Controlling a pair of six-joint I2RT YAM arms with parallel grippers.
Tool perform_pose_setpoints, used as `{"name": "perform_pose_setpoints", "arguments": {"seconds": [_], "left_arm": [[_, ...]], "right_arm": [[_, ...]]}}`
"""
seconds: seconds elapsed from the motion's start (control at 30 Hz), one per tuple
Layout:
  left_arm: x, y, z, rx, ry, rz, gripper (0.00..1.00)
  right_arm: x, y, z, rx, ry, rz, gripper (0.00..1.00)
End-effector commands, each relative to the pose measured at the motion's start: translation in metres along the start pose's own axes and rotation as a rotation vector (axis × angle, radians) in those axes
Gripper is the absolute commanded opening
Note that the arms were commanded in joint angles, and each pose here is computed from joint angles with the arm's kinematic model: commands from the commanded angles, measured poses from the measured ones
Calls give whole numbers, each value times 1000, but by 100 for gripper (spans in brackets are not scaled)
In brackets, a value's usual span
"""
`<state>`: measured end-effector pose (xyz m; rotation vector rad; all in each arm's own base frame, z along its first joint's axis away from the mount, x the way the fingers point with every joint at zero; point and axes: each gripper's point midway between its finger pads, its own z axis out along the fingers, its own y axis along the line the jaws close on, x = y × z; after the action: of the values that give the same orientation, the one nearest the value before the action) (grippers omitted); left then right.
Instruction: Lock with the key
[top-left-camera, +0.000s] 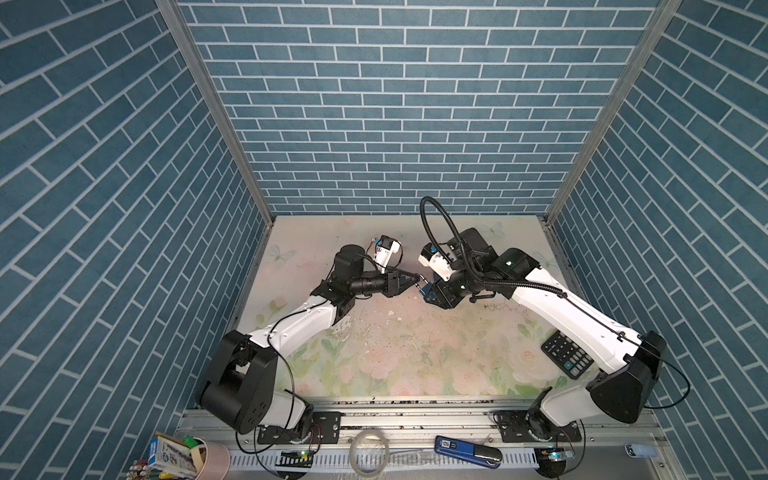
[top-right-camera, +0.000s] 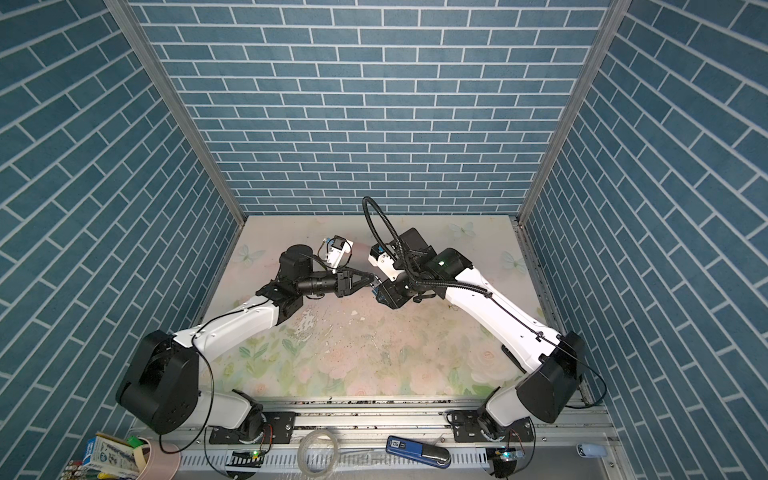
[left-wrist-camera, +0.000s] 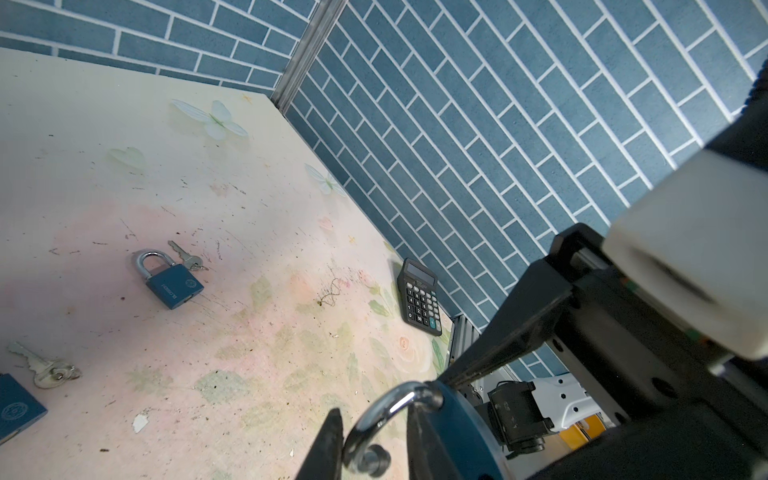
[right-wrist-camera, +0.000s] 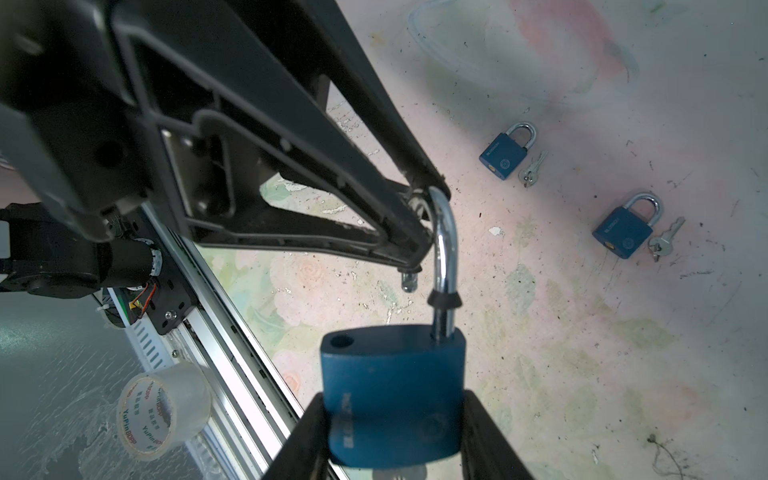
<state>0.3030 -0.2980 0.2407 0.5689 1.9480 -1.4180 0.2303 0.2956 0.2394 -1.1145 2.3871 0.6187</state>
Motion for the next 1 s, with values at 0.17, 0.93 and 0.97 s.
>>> {"name": "perform_pose_setpoints", "arguments": {"seconds": [0.17, 0.93, 0.97], "left_arm": [[-19, -12, -3, 25, -35, 47, 28], [-15, -16, -2, 56, -15, 35, 24], [-15, -15, -1, 56, -14, 31, 24]], "right_arm": [[-4, 11, -15, -33, -29, -65, 0], [-10, 14, -14, -54, -22, -86, 0], [-10, 14, -14, -52, -22, -87, 0]]}}
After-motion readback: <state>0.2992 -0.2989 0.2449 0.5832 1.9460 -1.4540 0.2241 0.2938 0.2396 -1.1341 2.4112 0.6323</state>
